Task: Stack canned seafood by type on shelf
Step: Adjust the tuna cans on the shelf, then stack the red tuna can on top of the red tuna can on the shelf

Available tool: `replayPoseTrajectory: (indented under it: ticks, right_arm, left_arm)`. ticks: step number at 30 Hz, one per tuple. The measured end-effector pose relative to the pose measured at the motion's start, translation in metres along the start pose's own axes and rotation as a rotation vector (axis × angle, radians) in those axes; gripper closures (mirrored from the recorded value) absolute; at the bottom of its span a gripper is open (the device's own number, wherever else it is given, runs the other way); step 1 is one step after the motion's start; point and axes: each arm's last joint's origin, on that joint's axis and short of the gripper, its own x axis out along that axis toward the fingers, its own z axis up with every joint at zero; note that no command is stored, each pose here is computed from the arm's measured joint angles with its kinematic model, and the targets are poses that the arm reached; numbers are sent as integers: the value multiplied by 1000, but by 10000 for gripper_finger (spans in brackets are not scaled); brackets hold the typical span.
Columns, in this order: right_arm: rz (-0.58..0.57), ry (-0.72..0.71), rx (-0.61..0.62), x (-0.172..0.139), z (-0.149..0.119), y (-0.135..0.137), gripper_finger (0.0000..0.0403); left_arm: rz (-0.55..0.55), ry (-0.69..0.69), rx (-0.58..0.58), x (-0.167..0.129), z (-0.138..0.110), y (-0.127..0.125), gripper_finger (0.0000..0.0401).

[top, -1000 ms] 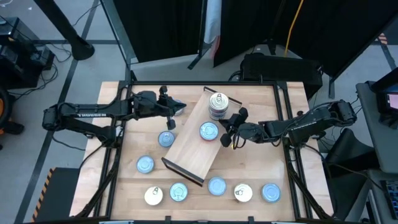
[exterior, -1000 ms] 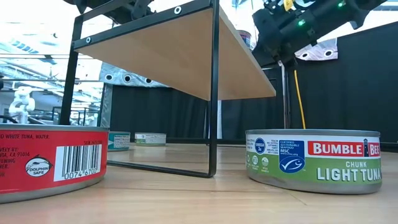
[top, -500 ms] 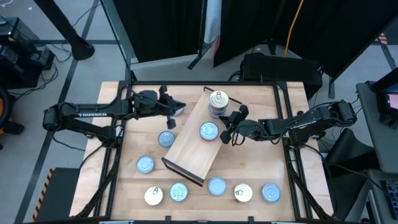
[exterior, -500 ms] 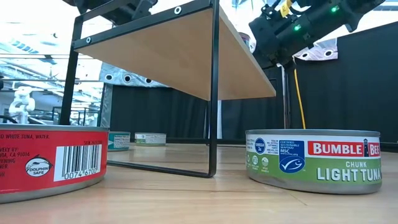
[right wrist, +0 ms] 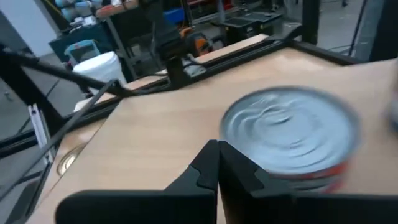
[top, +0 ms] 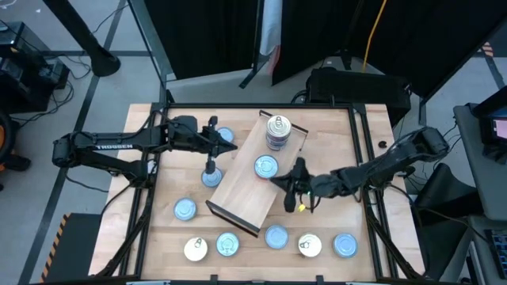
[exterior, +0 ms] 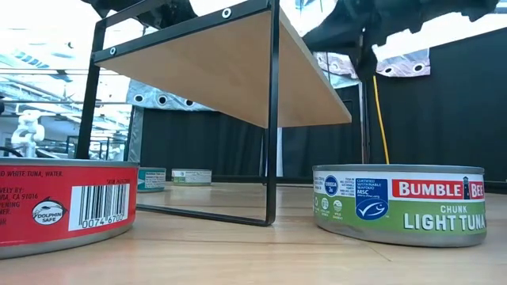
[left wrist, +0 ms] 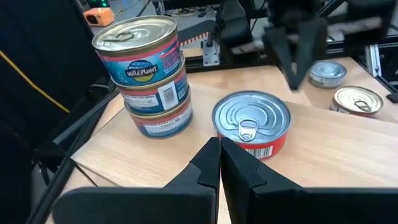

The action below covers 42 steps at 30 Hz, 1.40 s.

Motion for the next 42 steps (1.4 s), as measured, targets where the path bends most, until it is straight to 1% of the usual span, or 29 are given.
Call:
replayPoseTrajectory:
  ticks: [3,7,10,15,19,21,25,29,31,32,36,38,42]
  right_arm:
    - [13,11,-10,7,-12,6,403]
    - [-40,13,-59,13,-20,12,403]
    - [-56,4,-74,16,-17,15,403]
    - [-119,-13,-95,19,-16,10,403]
    - [-133,-16,-97,20,-14,7,403]
    - [-140,-13,-99,21,-14,6,403]
    - [-169,-26,-115,22,-12,3,403]
    - [-170,-52,-128,22,-10,5,403]
    - [-135,-57,-120,19,-8,8,403]
    - [-112,-63,-113,16,-6,11,403]
    - [-17,-75,-118,0,0,27,403]
    - [28,-95,-137,-12,7,36,403]
    - [98,-114,-163,-37,22,51,403]
  left_arm:
    - [8,0,-6,0,0,0,386]
    - [11,1,-8,0,0,0,386]
    - [15,7,-9,0,0,1,386]
    - [15,7,-33,0,0,0,386]
    - [10,9,-31,-2,0,-2,386]
    - [5,10,-30,-6,1,-3,386]
    - [-10,-33,-19,-15,8,-9,386]
    - [-51,-80,-25,-30,16,-21,386]
    - [-94,-101,-25,-37,19,-29,386]
    - [-132,-111,-33,-40,20,-33,386]
    - [-345,-138,-64,-50,25,-58,386]
    - [-460,-139,-67,-54,26,-74,386]
    - [-652,-105,-48,-64,26,-112,386]
